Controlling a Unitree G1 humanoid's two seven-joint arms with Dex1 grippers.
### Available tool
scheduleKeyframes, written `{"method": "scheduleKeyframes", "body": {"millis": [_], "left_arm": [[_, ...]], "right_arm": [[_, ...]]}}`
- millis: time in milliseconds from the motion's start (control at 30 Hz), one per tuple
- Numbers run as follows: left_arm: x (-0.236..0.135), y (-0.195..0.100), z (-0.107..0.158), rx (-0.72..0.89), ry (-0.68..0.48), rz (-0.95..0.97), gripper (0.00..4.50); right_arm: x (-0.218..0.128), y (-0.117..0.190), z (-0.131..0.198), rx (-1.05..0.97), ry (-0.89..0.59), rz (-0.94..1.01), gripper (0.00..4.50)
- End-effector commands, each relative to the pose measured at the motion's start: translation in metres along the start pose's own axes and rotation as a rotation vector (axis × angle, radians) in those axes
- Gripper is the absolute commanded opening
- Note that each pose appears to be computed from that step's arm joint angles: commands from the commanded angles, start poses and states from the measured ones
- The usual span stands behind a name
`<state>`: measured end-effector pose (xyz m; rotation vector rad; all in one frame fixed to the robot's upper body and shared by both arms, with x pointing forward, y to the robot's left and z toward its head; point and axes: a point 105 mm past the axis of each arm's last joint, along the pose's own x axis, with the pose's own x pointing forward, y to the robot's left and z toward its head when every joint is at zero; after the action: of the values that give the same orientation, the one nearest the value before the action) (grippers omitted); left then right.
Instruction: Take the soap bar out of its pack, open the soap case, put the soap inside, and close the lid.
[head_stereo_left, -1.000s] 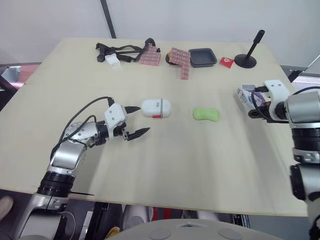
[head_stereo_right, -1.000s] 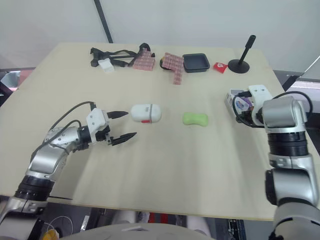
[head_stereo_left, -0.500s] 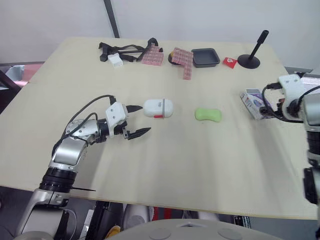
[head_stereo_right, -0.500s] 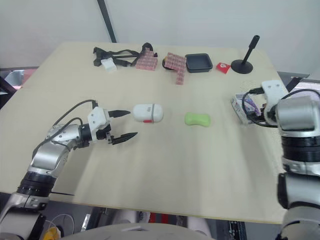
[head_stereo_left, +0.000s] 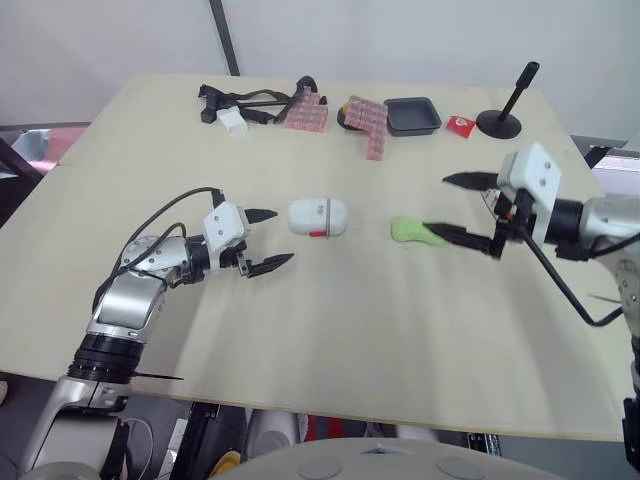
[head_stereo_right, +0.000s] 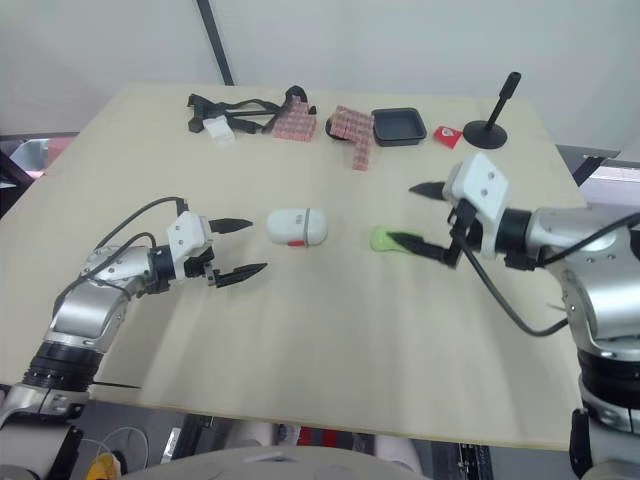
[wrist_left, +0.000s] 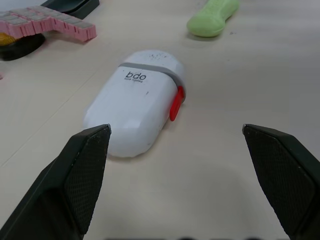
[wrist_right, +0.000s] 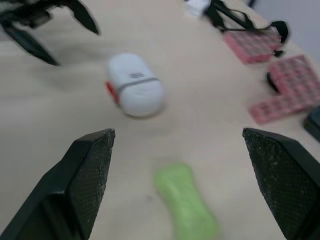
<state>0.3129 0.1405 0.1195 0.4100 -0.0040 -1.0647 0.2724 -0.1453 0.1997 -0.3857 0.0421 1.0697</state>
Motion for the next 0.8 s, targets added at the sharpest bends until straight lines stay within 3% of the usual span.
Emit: {"method": "scheduleKeyframes", "body": {"millis": [33, 467, 800], "left_arm": [[-0.008, 0.011, 0.003, 0.028, 0.005, 0.029, 4.5], [-0.006, 0.023, 0.002, 0.064, 0.032, 0.008, 4.5], [0.028, 0.04, -0.002, 0.098, 0.088, -0.111, 4.5]], "right_arm": [[0.016, 0.003, -0.014, 0.008, -0.006, 0.047, 4.39], [0.032, -0.003, -0.028, -0.017, -0.006, 0.061, 4.39], [0.049, 0.009, -0.02, -0.02, -0.057, 0.063, 4.39]]}}
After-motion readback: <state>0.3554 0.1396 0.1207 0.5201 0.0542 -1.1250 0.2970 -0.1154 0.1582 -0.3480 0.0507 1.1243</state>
